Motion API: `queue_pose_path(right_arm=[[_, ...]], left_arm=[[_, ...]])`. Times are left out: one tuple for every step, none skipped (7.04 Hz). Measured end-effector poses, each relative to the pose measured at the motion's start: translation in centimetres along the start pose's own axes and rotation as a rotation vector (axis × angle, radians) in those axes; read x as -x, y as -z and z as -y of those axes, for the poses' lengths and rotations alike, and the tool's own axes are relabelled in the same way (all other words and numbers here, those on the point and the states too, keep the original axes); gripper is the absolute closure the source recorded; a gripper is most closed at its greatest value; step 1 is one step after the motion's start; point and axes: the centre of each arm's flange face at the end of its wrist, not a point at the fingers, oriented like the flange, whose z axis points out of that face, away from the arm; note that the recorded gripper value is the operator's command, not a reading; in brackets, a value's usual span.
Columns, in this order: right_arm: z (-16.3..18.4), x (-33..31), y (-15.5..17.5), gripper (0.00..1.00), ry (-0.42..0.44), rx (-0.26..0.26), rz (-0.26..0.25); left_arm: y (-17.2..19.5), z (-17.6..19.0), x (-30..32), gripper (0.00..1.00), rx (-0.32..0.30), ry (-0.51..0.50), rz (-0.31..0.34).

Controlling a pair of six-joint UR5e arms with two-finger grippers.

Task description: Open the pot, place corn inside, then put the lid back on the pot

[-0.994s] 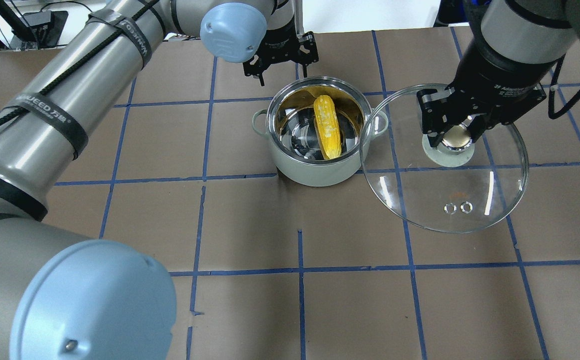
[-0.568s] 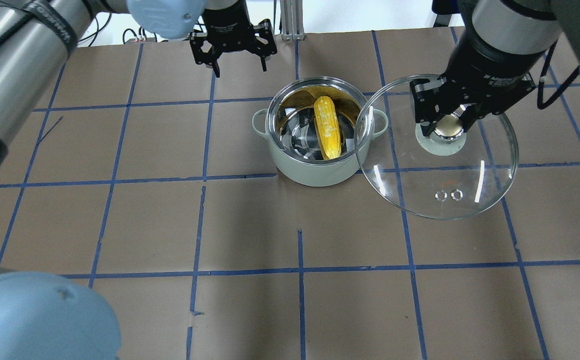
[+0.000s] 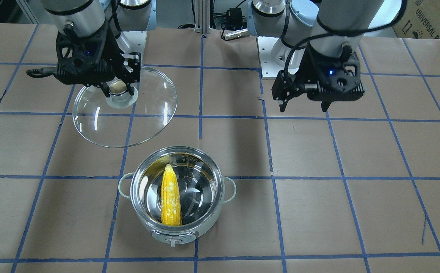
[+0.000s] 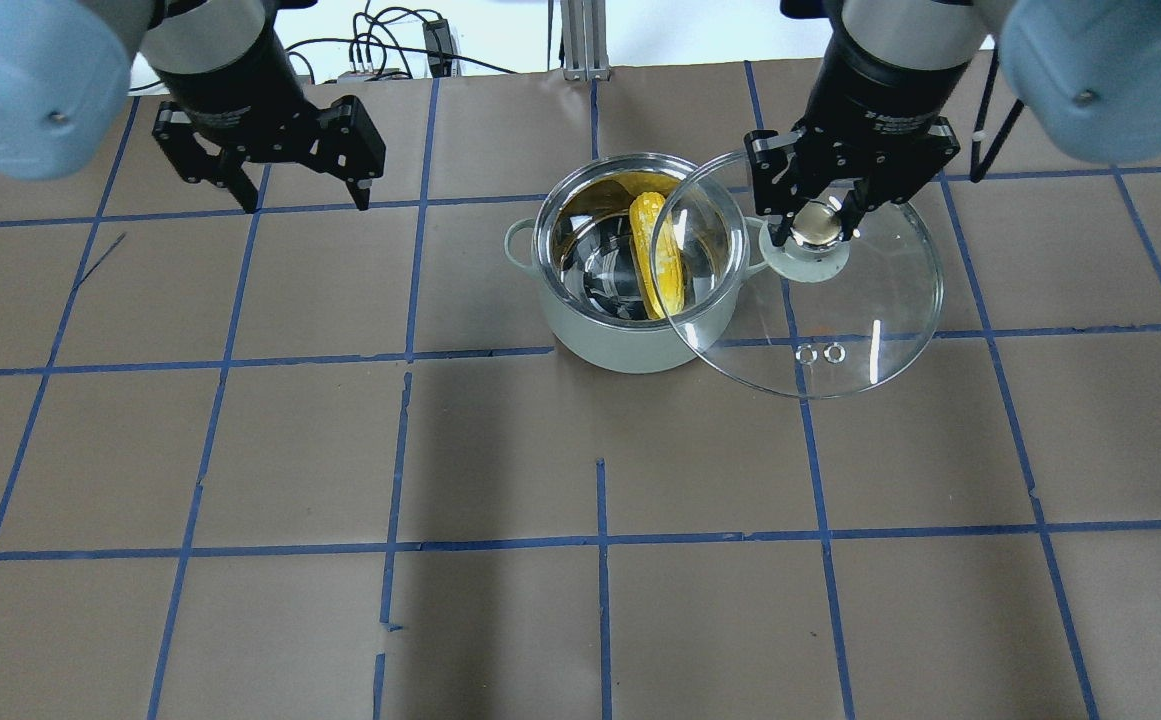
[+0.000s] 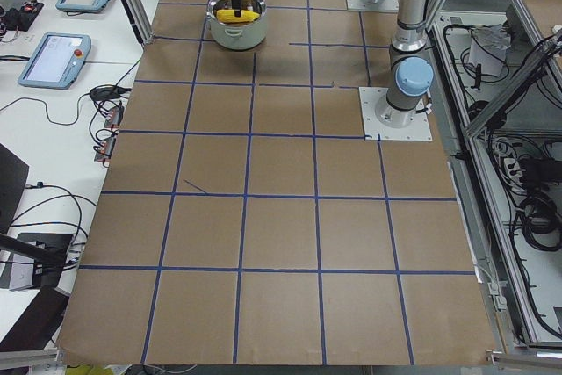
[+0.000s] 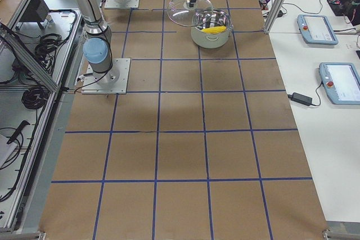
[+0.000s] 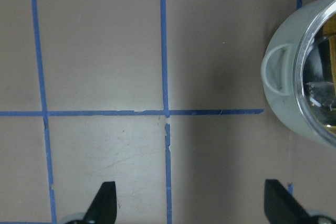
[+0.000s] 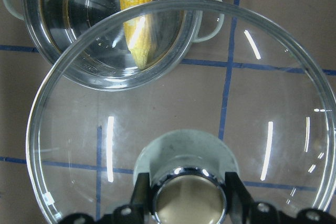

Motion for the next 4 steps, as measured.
queue_pose_path(right_arm=[[2.6,1.4,-1.4,0.90,0.000,0.024,-0.002],[5.0,2.6,-2.7,0.90,0.002,0.040,-0.003],[7.3,3.9,-4.1,0.90,0.012,0.052,-0.003],[9.6,4.9,-5.7,0.91,0.024,0.055,-0.002]], left_arm=[[0.4,-2.4,0.5,0.00,0.000,0.001,0.003],[0.3,-3.5,0.8,0.00,0.002,0.002,0.004],[0.3,-4.0,0.9,0.00,0.003,0.005,0.002],[0.0,-4.1,0.9,0.00,0.009,0.009,-0.004]])
